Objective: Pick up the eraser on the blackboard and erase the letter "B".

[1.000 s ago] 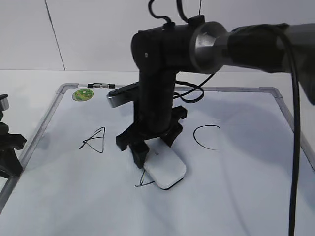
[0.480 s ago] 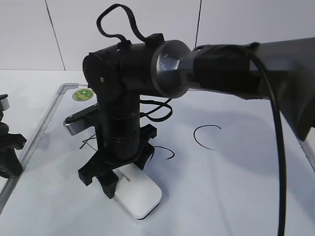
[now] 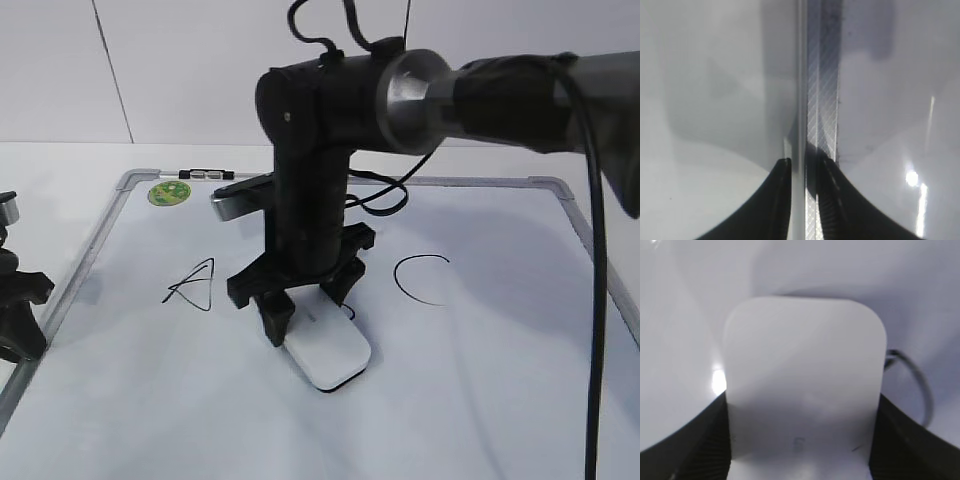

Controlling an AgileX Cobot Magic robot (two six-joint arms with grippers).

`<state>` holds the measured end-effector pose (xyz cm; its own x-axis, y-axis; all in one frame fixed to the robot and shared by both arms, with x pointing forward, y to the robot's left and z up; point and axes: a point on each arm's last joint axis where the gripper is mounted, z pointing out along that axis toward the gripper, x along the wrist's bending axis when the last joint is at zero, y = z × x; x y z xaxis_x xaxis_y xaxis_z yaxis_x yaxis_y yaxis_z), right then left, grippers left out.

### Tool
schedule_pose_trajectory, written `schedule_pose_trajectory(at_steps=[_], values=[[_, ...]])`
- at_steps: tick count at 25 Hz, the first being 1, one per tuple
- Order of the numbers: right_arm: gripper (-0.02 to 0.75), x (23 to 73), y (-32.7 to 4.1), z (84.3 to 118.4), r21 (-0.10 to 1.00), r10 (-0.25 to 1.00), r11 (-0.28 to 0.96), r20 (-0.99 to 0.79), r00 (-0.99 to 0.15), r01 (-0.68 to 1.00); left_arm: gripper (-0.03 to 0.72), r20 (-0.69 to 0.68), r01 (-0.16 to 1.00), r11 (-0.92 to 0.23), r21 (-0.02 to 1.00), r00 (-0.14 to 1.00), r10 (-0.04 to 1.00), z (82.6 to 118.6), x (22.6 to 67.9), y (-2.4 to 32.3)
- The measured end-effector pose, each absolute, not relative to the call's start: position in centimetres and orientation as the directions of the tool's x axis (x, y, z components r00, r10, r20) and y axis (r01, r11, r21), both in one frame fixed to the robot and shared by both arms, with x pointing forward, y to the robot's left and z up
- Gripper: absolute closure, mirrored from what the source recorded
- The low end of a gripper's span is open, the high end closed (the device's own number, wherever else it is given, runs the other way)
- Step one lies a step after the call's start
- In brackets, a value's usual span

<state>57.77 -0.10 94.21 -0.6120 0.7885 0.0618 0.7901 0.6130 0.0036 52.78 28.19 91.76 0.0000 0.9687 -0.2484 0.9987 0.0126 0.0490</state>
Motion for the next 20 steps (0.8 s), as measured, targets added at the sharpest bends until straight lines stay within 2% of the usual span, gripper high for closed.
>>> schedule_pose_trajectory(at_steps=[7, 20], values=[[0.206, 60.4, -3.7, 94.0, -0.005, 0.845, 0.533, 0.056, -0.532, 0.846, 0.547, -0.25, 0.999, 0.014, 0.048, -0.002, 0.968, 91.8, 52.8, 28.2], [0.206, 61.5, -6.9, 93.3, -0.031, 0.884, 0.467, 0.056, -0.465, 0.884, 0.545, -0.264, 0.999, 0.03, 0.043, -0.017, 0.964, 91.7, 52.8, 28.1]])
